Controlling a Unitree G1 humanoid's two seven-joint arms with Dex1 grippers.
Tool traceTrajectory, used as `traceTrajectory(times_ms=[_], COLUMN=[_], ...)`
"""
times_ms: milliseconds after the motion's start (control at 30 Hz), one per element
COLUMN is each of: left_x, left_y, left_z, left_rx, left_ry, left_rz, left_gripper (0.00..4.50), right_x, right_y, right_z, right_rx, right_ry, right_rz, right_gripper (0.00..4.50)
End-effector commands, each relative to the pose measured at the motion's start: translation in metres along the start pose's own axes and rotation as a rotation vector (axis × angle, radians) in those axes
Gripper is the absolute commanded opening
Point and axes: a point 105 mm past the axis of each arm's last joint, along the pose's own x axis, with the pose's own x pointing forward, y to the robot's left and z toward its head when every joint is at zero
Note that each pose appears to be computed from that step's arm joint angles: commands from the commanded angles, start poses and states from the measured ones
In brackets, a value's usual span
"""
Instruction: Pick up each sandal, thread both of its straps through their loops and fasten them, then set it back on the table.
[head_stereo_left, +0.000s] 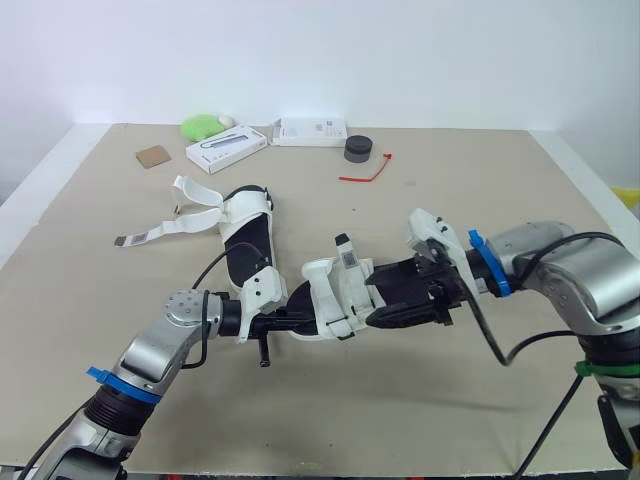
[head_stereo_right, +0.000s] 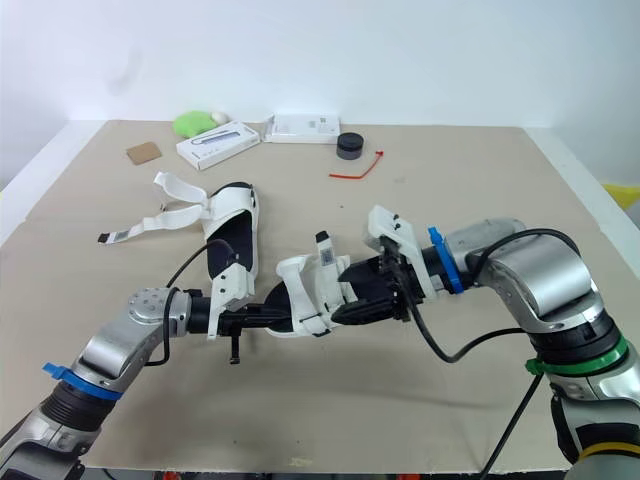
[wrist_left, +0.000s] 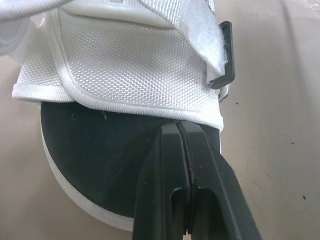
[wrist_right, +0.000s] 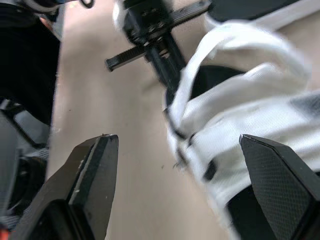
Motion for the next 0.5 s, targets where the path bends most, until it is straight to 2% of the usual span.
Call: traceTrajectory(times_ms=[33, 233, 500], left_x=[0.000, 0.002, 0.000], left_y=[-0.003, -0.003, -0.004], left_z=[-0.019, -0.017, -0.018], left_rx=[-0.042, -0.037, -0.038], left_ry=[0.073, 0.070, 0.076], left_rz=[-0.008, -0.013, -0.016], left_gripper=[0.00, 0.00, 0.00], right_x=[0.002, 0.027, 0.039], right_y=[0.020, 0.019, 0.003], right_z=[-0.001, -0.024, -0.029], right_rx=[-0.014, 0.026, 0.018], right_ry=[0.000, 0.017, 0.003], right_rz=[0.073, 0.035, -0.050], right_gripper=[4.15, 4.15, 4.15])
